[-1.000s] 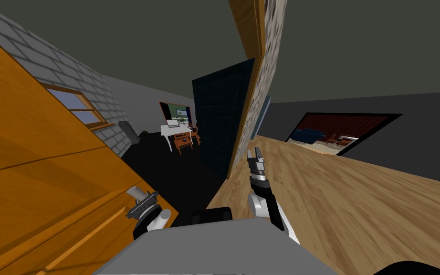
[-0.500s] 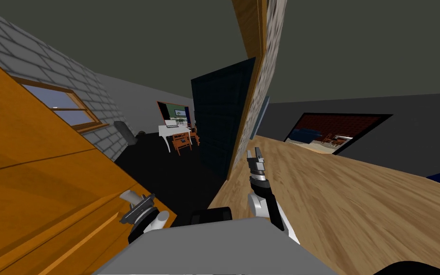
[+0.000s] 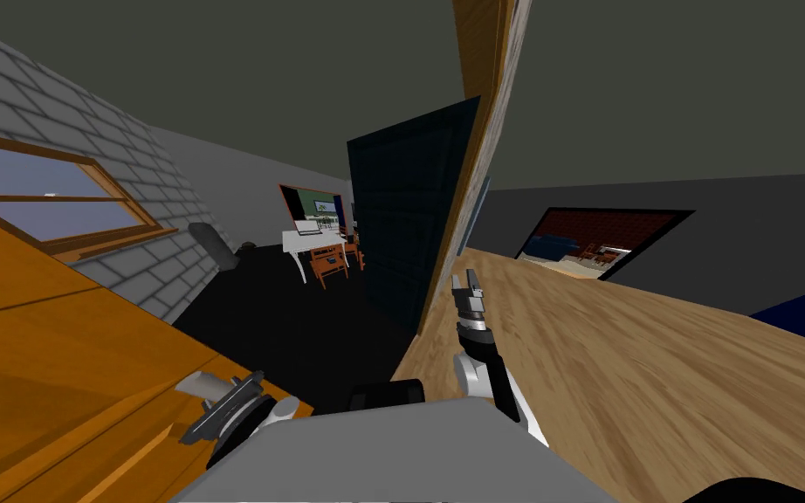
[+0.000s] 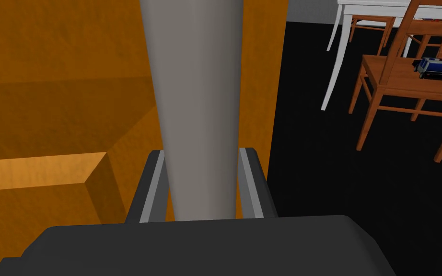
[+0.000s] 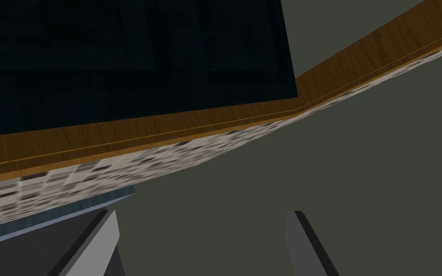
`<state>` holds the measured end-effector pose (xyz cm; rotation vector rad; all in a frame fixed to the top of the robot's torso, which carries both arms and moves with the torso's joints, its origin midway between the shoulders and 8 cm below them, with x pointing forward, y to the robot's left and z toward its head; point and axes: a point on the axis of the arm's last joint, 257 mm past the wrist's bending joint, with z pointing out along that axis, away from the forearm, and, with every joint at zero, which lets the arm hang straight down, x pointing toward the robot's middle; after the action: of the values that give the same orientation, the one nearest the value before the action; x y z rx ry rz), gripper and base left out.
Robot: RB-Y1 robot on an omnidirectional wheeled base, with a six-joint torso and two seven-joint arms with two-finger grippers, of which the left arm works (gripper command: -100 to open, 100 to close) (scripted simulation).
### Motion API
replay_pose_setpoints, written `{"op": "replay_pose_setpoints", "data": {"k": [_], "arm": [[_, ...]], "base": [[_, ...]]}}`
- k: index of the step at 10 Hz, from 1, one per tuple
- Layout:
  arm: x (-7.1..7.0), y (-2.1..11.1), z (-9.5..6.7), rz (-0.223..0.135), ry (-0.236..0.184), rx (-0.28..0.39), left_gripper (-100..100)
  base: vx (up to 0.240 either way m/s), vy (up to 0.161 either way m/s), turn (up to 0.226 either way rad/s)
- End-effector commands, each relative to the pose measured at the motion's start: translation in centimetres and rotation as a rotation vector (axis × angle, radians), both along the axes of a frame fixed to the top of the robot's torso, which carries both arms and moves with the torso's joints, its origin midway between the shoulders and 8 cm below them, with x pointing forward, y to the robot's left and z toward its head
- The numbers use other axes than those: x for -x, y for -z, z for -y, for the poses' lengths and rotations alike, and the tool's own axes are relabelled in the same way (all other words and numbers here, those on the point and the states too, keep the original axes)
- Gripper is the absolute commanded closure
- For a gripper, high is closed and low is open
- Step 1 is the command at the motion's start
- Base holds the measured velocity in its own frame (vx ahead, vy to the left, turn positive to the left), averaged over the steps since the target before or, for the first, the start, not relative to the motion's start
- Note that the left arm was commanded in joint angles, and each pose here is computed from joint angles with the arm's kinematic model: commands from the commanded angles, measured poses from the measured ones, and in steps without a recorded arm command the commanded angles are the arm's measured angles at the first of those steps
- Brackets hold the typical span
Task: Push the door open
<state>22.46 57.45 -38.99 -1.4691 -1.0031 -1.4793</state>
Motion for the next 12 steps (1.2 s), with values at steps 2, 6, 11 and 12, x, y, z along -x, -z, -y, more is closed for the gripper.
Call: {"op": "replay_pose_setpoints", "data": {"k": [2, 6, 11, 12], "arm": [[3.3, -0.3, -1.2, 0.001, -0.082, -0.005, 100], [5.8, -0.2, -2.4, -0.001, -0.15, -0.004, 100], [8.8, -0.7, -4.2, 0.001, -0.224, -0.014, 100], [9.7, -0.6, -4.5, 0.001, -0.248, -0.012, 100]], "base": [[0.164, 0.113, -0.05], [0.098, 0.086, -0.03], [0.124, 0.135, 0.039], [0.169, 0.183, 0.054]]}}
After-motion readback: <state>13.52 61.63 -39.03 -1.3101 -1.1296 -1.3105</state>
